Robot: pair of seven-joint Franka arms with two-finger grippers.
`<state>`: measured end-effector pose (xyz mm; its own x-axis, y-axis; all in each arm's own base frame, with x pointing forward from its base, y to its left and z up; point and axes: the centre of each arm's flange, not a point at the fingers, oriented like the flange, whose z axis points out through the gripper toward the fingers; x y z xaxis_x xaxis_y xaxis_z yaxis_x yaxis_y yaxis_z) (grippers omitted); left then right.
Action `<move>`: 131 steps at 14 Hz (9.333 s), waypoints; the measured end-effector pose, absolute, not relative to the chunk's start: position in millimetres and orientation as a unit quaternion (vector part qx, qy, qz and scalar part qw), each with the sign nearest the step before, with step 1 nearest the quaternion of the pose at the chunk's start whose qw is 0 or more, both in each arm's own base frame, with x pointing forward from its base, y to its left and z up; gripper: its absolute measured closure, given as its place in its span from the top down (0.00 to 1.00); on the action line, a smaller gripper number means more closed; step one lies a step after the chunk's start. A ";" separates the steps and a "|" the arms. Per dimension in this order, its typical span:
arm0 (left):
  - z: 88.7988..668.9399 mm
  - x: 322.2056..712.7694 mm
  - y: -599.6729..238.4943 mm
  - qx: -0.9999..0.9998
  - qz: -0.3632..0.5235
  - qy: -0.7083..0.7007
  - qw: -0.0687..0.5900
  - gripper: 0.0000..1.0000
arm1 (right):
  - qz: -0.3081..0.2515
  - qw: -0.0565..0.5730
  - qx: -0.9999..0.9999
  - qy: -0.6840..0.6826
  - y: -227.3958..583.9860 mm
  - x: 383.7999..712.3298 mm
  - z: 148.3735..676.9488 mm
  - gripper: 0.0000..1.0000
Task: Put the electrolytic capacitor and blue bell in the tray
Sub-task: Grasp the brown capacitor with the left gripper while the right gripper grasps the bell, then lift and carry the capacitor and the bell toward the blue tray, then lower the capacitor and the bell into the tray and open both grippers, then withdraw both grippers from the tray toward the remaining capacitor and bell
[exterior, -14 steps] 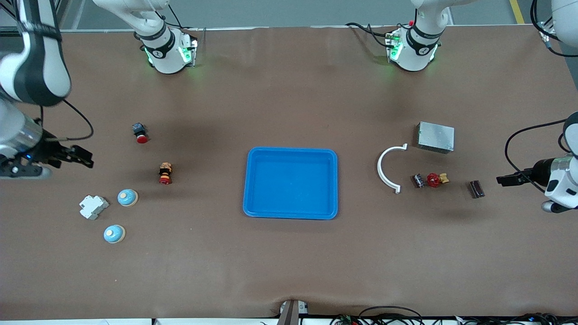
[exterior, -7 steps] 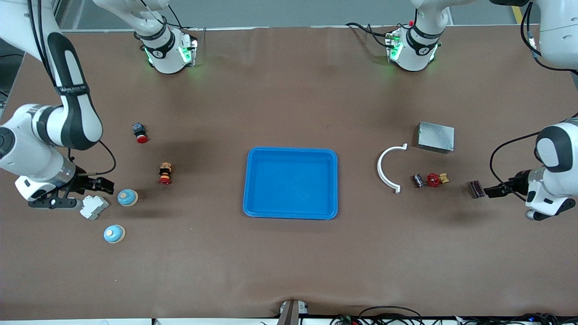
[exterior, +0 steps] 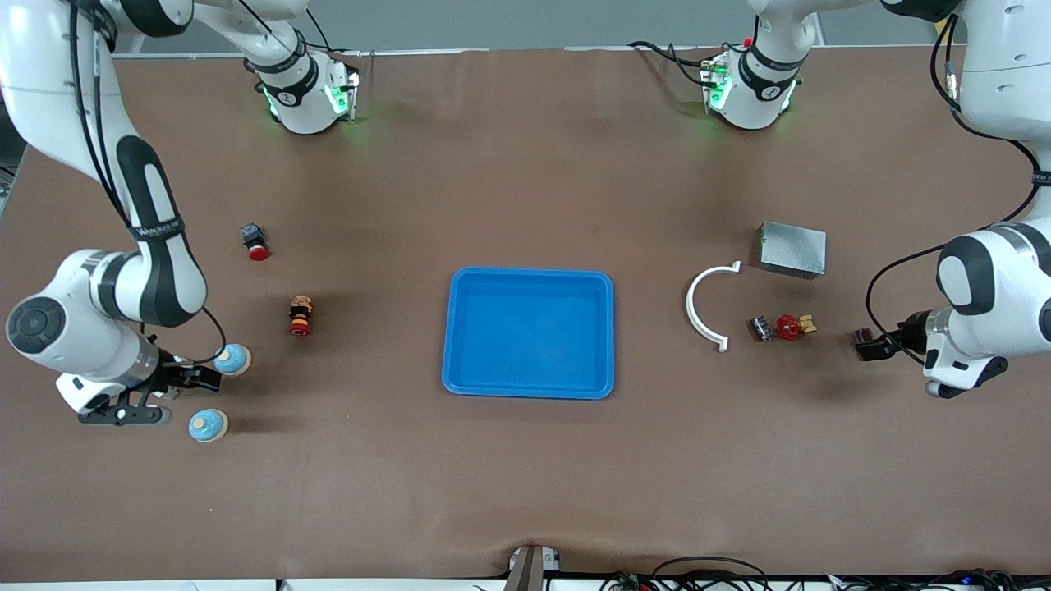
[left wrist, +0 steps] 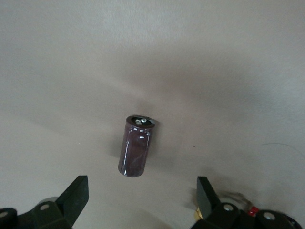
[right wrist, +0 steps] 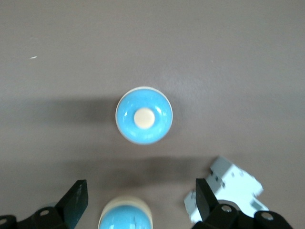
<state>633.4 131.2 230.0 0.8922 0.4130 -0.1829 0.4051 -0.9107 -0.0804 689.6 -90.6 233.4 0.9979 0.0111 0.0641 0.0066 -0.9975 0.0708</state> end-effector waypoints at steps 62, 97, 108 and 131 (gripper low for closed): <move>353.6 615.0 -326.9 -0.906 0.062 -0.413 0.066 0.32 | -0.003 0.000 0.968 -0.250 385.2 561.3 280.2 0.64; 194.1 565.3 -431.3 -0.870 0.082 -0.485 0.031 0.32 | 0.003 0.006 0.958 -0.286 456.5 508.2 191.7 0.64; 202.0 571.3 -430.5 -0.869 0.076 -0.488 0.023 0.67 | 0.021 -0.004 0.959 -0.283 459.0 521.6 201.7 1.00; 445.8 631.0 -187.3 -0.967 0.086 -0.235 0.047 1.00 | 0.045 0.026 0.999 -0.015 26.4 662.4 255.4 1.00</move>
<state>631.0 -187.3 445.8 0.8747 0.4628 -0.1439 0.4467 -0.8850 -0.1311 662.4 26.4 255.4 0.9955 -0.0285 0.0899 -0.0332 -0.9981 0.0515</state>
